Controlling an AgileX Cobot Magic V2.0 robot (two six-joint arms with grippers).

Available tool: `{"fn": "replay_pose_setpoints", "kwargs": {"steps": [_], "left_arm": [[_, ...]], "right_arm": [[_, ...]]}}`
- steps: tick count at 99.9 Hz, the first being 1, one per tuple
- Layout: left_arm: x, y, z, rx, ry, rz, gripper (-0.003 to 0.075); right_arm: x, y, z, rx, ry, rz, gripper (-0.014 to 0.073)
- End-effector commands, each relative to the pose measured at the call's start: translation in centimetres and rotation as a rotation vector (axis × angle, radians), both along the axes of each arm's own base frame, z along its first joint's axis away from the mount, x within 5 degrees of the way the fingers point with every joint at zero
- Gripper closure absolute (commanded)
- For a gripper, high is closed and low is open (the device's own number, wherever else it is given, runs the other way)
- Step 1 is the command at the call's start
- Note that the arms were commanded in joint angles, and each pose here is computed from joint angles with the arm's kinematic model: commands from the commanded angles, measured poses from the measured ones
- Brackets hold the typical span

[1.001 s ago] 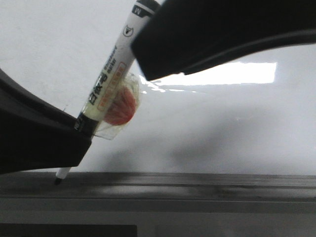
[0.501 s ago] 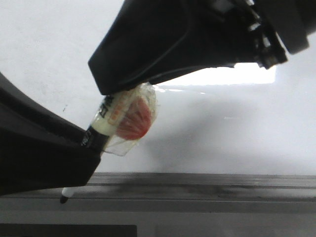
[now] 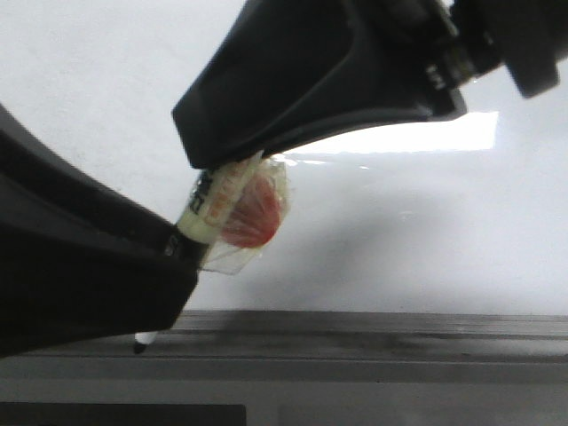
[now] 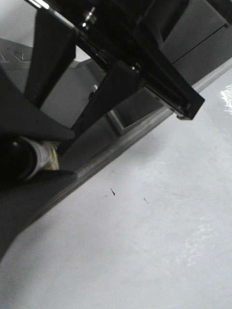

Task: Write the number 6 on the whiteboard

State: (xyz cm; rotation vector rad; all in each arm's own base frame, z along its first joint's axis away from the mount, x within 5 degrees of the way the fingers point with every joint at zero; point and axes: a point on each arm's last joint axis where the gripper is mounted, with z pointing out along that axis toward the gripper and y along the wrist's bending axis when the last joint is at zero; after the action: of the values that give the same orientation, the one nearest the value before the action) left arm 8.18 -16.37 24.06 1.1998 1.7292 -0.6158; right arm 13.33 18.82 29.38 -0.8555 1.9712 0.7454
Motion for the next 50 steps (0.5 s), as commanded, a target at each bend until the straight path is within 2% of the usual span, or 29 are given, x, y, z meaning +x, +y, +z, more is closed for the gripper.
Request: {"fn": "replay_pose_setpoints", "kwargs": {"steps": [1, 7, 21, 33, 42, 50], "left_arm": [[0.1, -0.6, 2.0, -0.133, -0.035, -0.004, 0.0356], [0.2, -0.3, 2.3, -0.146, -0.038, 0.005, 0.0328], [0.4, 1.1, 3.6, -0.209, -0.072, 0.053, 0.0331], [0.8, 3.2, 5.1, -0.281, -0.100, 0.150, 0.0335], [1.1, 5.2, 6.3, -0.386, -0.090, 0.262, 0.0390], [1.1, 6.3, 6.9, -0.426, -0.123, 0.315, 0.0438]], "right_arm": [[0.6, 0.0, 1.8, 0.072, -0.083, -0.032, 0.0662], [0.6, 0.0, 1.8, 0.072, -0.083, -0.032, 0.0662], [0.7, -0.4, 2.2, 0.082, -0.089, -0.048, 0.0662], [1.1, -1.3, 3.8, 0.115, -0.113, -0.080, 0.0662], [1.6, -2.1, 5.3, 0.153, -0.149, -0.122, 0.0662], [2.3, -2.8, 6.6, 0.180, -0.179, -0.167, 0.0662]]}}
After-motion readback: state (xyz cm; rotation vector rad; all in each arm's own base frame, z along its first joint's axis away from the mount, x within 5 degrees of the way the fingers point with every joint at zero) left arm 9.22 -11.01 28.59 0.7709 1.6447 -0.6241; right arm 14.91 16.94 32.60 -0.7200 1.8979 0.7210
